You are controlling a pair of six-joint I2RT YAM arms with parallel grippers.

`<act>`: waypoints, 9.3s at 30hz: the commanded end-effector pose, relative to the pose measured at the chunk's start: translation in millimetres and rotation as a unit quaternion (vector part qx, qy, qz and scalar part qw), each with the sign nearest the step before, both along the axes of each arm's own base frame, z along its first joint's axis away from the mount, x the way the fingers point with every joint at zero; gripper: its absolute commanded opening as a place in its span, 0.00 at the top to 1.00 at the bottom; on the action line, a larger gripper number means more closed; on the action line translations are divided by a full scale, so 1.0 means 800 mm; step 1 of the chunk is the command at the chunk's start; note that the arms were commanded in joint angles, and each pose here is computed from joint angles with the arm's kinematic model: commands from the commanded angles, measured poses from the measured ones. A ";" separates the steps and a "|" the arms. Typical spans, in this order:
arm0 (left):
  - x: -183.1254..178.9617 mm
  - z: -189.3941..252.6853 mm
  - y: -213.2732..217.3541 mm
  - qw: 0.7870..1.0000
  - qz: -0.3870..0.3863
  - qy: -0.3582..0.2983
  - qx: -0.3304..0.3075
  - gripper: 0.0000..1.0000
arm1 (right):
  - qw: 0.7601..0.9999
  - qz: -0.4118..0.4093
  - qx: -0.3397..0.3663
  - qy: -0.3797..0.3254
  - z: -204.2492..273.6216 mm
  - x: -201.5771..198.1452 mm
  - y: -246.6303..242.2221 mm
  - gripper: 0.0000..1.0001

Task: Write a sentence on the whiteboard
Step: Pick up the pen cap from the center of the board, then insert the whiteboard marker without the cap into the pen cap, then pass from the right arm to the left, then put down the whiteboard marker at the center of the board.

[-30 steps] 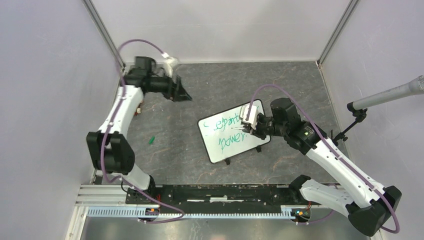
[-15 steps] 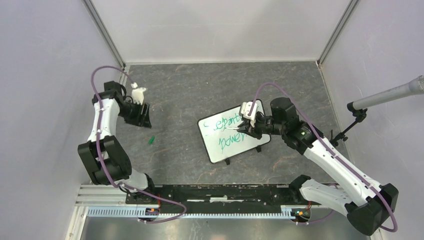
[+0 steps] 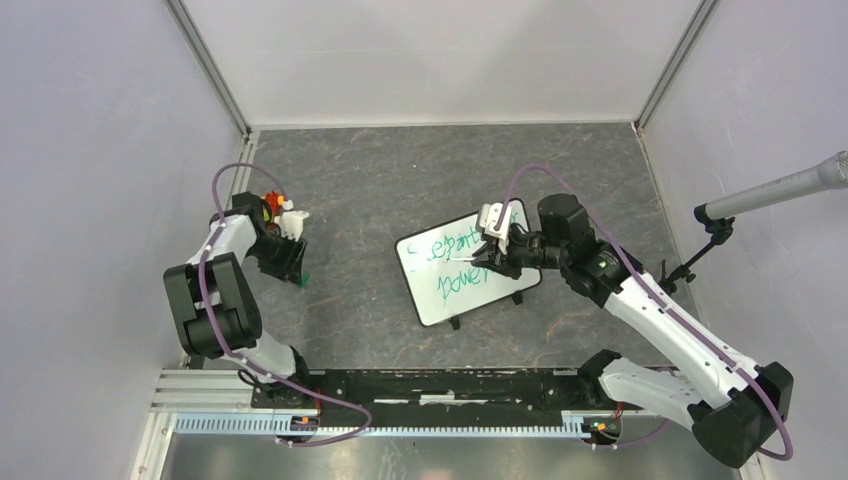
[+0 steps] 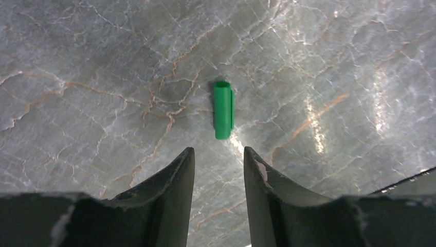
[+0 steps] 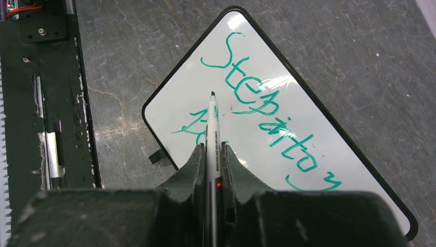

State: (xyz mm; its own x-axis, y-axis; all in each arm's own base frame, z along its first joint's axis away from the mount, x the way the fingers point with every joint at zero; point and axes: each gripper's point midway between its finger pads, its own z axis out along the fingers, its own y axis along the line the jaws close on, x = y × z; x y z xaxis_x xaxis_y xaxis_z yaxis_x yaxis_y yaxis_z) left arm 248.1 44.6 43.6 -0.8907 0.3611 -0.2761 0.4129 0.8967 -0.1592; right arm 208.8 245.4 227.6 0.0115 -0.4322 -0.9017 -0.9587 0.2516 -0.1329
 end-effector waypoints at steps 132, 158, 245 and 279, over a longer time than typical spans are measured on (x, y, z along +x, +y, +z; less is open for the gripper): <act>-0.116 0.238 -0.332 0.827 -0.536 -0.160 -0.057 0.98 | 0.964 0.122 0.156 0.180 0.062 -0.046 0.074 1.00; -0.094 0.269 -0.396 0.829 -0.517 -0.199 -0.081 0.94 | 0.958 0.128 0.134 0.220 0.018 -0.054 0.095 1.00; 0.049 0.193 -0.124 0.969 -0.014 -0.188 -0.159 0.98 | 0.983 -0.076 0.157 0.057 0.093 0.063 -0.053 0.02; -0.006 -0.030 -0.059 0.999 -0.037 -0.015 -0.033 0.65 | 0.986 -0.126 0.099 0.054 0.020 0.055 -0.088 0.02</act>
